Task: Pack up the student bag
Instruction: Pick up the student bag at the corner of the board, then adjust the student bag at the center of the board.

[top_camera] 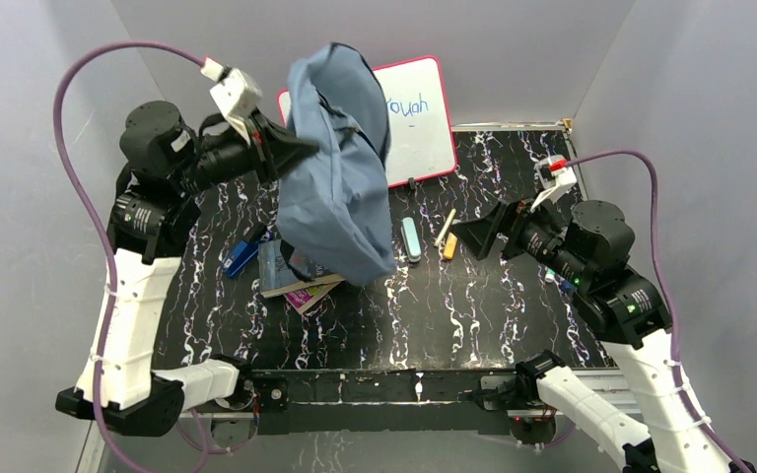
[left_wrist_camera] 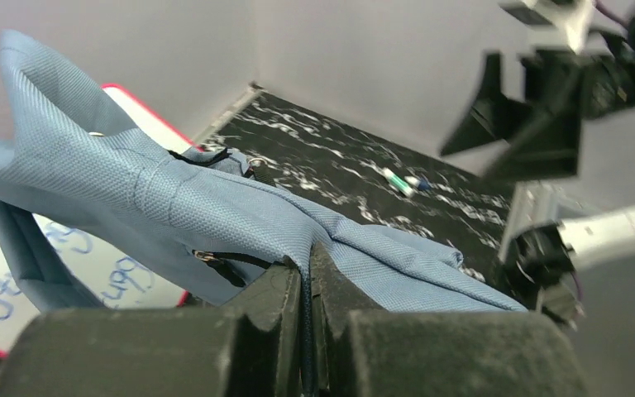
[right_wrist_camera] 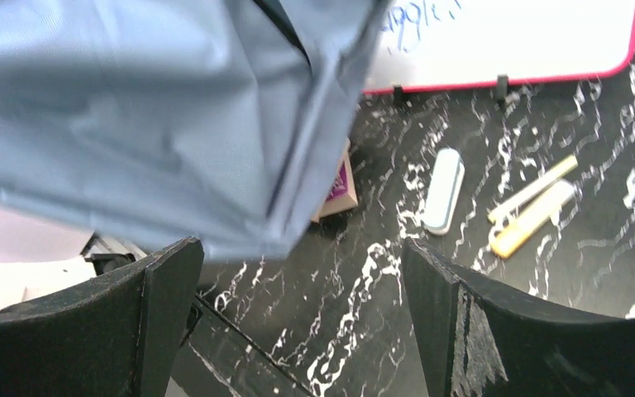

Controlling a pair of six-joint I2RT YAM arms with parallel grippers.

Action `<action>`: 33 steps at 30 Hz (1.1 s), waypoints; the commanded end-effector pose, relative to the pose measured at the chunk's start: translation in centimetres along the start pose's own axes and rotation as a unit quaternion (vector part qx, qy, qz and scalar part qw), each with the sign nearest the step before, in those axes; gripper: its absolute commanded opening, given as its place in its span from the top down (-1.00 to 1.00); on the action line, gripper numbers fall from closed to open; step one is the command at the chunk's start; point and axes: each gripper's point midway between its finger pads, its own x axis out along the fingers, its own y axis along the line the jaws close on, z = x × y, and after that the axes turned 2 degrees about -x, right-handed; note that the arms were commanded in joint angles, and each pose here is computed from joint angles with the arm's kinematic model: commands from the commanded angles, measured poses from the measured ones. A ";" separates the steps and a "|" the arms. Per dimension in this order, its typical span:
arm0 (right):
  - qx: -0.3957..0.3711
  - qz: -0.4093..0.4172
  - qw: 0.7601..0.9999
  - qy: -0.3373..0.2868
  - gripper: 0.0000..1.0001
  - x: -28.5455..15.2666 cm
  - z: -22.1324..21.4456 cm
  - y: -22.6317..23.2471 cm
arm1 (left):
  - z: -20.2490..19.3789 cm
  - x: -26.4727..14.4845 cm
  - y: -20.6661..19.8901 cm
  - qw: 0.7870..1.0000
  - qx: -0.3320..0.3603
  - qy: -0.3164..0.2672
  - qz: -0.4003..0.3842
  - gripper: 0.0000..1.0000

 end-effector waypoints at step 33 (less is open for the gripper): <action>-0.463 0.262 0.836 -0.137 -0.97 11.1 8.8 1.6 | -2.9 -5.7 -13.8 0.960 0.152 0.021 -0.235 1.00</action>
